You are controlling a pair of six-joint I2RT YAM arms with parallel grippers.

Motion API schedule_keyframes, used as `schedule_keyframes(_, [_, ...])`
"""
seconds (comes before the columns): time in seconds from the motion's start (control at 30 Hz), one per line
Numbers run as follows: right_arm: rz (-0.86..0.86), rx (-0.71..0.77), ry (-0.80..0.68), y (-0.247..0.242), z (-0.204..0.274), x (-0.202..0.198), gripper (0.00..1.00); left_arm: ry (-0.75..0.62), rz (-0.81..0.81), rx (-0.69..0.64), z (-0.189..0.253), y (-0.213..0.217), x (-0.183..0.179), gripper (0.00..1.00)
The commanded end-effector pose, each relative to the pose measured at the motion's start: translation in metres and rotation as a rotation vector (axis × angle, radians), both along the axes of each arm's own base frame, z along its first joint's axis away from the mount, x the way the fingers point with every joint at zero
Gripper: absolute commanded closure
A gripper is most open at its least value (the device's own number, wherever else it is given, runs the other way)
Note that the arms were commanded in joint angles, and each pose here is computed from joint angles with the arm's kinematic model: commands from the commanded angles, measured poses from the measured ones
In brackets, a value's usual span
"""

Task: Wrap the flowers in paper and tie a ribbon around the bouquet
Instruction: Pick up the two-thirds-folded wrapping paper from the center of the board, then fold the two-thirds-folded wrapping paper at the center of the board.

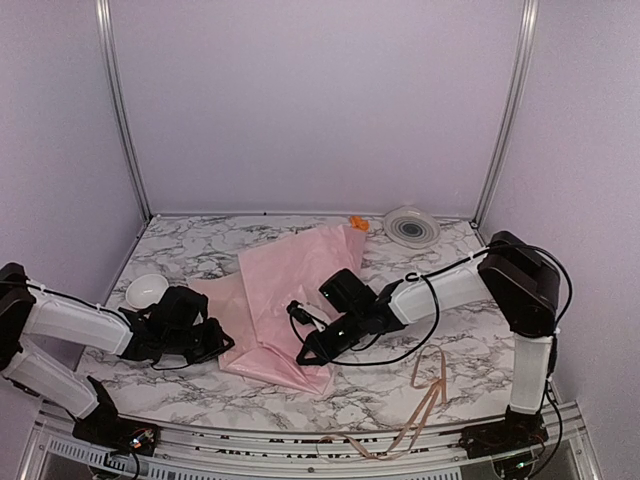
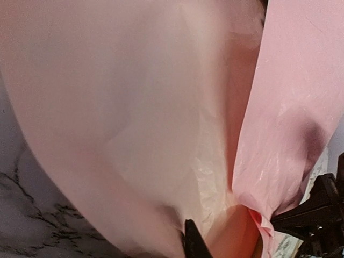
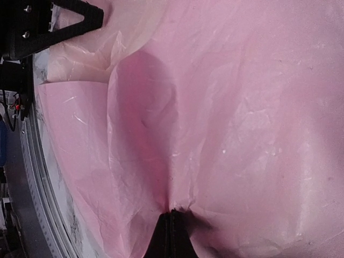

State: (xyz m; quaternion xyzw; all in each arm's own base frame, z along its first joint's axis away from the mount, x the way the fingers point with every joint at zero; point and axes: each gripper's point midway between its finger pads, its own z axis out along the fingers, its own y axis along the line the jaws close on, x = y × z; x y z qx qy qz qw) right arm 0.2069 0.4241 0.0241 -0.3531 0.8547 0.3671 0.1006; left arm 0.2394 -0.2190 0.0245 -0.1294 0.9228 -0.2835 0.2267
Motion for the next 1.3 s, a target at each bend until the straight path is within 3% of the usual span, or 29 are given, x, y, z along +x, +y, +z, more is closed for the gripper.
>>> schedule_keyframes(0.0, [-0.017,-0.113,0.079,-0.021,-0.026,-0.015,1.0,-0.083,-0.005,-0.059,0.031,-0.007,0.008,1.0])
schedule_keyframes(0.1, [-0.017,-0.103,0.089,-0.018,-0.024,-0.015,1.0,-0.15,0.016,0.022,0.051,0.002,0.011,1.0])
schedule_keyframes(0.2, [-0.025,-0.1,0.115,-0.019,-0.028,-0.018,1.0,-0.227,-0.087,0.123,0.077,-0.013,0.01,1.0])
schedule_keyframes(0.33, [-0.036,-0.086,0.135,-0.017,-0.03,-0.021,1.0,-0.22,-0.22,0.212,0.081,-0.042,0.007,1.0])
schedule_keyframes(0.57, [-0.042,-0.056,0.141,-0.01,-0.022,-0.018,1.0,-0.282,-0.413,0.206,0.113,-0.113,0.011,1.0])
schedule_keyframes(0.73, [-0.034,0.033,0.159,0.001,0.0,-0.02,1.0,-0.234,-0.539,0.192,0.097,-0.15,0.011,1.0])
schedule_keyframes(1.03, [-0.082,0.32,0.17,0.021,0.074,-0.016,1.0,-0.072,-0.622,0.217,0.051,-0.164,0.002,1.0])
schedule_keyframes(1.27, [-0.228,0.352,0.154,0.003,0.101,0.004,1.0,-0.039,-0.621,0.236,0.039,-0.154,0.002,1.0])
